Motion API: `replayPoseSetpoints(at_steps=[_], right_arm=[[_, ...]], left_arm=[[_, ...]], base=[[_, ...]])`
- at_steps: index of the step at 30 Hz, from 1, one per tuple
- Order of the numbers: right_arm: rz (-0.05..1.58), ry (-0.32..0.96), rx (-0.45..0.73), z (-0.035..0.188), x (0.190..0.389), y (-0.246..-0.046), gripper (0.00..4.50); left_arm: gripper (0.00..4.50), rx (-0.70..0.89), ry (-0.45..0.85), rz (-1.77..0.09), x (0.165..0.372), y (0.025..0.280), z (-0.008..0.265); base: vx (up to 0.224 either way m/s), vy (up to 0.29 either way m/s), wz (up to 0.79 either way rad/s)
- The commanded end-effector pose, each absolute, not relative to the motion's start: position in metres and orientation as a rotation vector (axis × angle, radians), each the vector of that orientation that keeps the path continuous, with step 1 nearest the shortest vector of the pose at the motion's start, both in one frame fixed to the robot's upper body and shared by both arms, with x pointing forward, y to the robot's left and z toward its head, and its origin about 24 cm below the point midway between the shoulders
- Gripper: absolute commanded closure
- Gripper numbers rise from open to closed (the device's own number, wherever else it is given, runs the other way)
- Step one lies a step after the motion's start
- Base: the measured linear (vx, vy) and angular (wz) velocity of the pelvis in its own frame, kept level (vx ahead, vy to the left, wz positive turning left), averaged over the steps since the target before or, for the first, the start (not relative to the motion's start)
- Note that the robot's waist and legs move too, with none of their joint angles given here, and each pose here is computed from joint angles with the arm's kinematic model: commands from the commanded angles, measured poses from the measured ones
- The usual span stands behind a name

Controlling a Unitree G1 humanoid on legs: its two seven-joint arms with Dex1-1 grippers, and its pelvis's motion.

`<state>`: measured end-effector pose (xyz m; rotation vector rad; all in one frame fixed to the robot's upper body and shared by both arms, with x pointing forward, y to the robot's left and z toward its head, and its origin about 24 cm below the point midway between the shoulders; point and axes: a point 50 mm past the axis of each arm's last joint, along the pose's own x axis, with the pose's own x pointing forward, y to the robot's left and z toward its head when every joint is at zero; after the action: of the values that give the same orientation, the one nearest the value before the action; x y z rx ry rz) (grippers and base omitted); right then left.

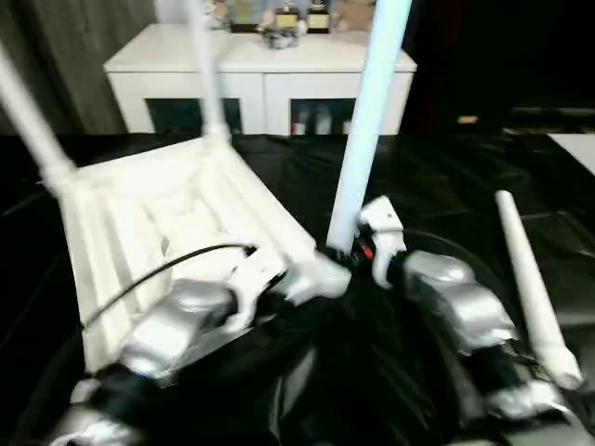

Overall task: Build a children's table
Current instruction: Rotate leg to tighten

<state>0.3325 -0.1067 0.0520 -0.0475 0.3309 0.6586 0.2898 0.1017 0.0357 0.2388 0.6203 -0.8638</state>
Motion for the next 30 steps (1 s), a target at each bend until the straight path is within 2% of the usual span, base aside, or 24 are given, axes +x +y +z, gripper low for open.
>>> replayPoseSetpoints(at_steps=[1, 5, 8, 17, 21, 23, 26, 30], right_arm=[[0.336, 0.727, -0.067, -0.026, 0.308, -0.139, 2.64], [0.224, 0.759, -0.005, -0.034, 0.312, -0.122, 2.64], [0.191, 0.770, -0.003, -0.035, 0.314, -0.113, 2.64], [0.188, 0.744, -0.025, -0.028, 0.323, -0.105, 2.64], [0.215, 0.689, -0.007, -0.020, 0.329, -0.098, 2.64], [0.242, 0.663, 0.017, -0.016, 0.332, -0.095, 2.08], [0.252, 0.602, 0.028, -0.004, 0.339, -0.094, 1.94], [0.252, 0.602, 0.028, -0.004, 0.339, -0.094, 1.94]], left_arm=[[4.50, 0.208, 0.552, -0.819, 0.300, 0.076, 0.049], [4.50, 0.198, 0.551, -0.824, 0.301, 0.038, 0.048], [4.50, 0.206, 0.551, -0.839, 0.299, 0.026, 0.049], [4.50, 0.217, 0.551, -0.784, 0.306, 0.039, 0.048], [4.50, 0.216, 0.546, -0.770, 0.309, 0.043, 0.049], [4.50, 0.215, 0.541, -0.774, 0.309, 0.044, 0.049], [4.50, 0.217, 0.519, -0.787, 0.310, 0.046, 0.051], [4.50, 0.217, 0.519, -0.787, 0.310, 0.046, 0.051]], base=[[0.000, 0.000, 0.00], [0.000, 0.000, 0.00], [0.000, 0.000, 0.00], [0.000, 0.000, 0.00], [0.000, 0.000, 0.00], [0.000, 0.000, 0.00], [0.000, 0.000, 0.00], [0.000, 0.000, 0.00]])
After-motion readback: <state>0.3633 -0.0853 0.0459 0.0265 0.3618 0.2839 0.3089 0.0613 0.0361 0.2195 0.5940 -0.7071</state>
